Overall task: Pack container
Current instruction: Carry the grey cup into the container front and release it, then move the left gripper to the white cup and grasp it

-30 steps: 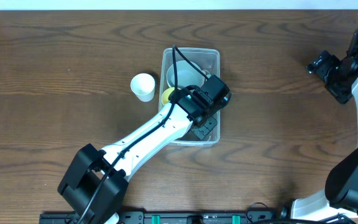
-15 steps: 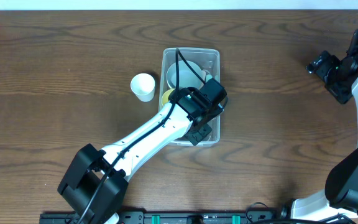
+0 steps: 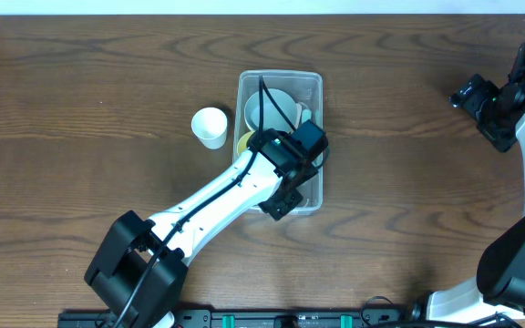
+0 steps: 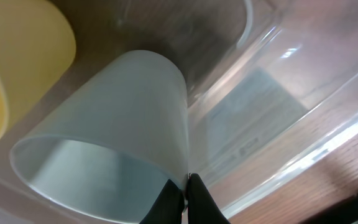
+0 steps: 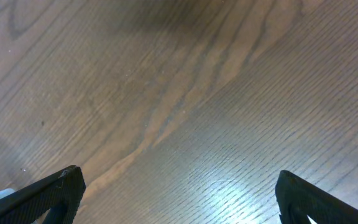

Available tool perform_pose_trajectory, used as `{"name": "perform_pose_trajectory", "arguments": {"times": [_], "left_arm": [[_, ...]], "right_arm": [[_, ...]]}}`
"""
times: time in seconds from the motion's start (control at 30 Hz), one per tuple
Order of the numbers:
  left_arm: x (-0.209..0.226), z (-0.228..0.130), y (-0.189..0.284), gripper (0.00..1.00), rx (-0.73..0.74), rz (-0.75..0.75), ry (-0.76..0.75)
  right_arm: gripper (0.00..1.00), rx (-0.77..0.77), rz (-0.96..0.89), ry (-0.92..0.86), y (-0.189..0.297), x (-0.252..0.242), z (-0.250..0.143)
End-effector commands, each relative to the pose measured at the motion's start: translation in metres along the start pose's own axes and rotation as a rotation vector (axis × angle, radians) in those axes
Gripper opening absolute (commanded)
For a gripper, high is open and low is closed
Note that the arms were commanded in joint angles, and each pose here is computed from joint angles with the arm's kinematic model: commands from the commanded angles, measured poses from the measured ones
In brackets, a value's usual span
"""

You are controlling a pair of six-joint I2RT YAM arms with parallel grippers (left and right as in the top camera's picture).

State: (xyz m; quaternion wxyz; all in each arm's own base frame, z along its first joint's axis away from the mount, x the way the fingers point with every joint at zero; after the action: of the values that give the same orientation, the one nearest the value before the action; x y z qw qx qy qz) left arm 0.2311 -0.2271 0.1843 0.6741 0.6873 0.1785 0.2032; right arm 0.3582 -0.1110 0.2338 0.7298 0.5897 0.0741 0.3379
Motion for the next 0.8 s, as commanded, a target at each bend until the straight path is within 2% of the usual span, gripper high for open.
{"name": "perform_pose_trajectory", "arguments": {"times": [0.0, 0.13, 0.17, 0.23, 0.3, 0.6, 0.77], "left_arm": [[0.002, -0.003, 0.014, 0.06, -0.014, 0.014, -0.014], [0.004, -0.008, 0.014, 0.08, 0.024, 0.054, -0.014], [0.005, -0.008, 0.014, 0.22, 0.028, 0.061, -0.015], [0.005, -0.008, 0.014, 0.43, 0.03, 0.068, -0.015], [0.005, -0.008, 0.014, 0.5, 0.029, 0.069, -0.015], [0.007, -0.002, 0.018, 0.51, -0.012, 0.086, -0.007], [0.012, 0.006, 0.057, 0.51, -0.14, 0.122, 0.014]], "right_arm": [[0.99, -0.013, -0.005, -0.013, 0.002, 0.0, 0.003], [0.99, -0.013, -0.005, -0.013, 0.002, 0.0, 0.003], [0.99, -0.013, -0.004, -0.014, 0.002, 0.0, 0.003], [0.99, -0.013, -0.004, -0.014, 0.002, 0.0, 0.003], [0.99, -0.013, -0.004, -0.013, 0.002, 0.0, 0.003], [0.99, -0.013, -0.005, -0.013, 0.002, 0.0, 0.003], [0.99, -0.013, -0.004, -0.014, 0.002, 0.0, 0.003]]}}
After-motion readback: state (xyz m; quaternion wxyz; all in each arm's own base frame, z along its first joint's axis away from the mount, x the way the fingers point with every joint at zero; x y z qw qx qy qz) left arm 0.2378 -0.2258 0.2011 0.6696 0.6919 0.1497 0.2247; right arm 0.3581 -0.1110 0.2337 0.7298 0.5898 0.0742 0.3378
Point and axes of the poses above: each gripper's point midway between its finger pads, its own y axis back along the fingers, its own x axis along the line the jaws close on, z = x × y, the point moved 10 cm from there along y, back along the fingers, and after that the axes turned 8 degrees about -y, right-handed, at the moved point
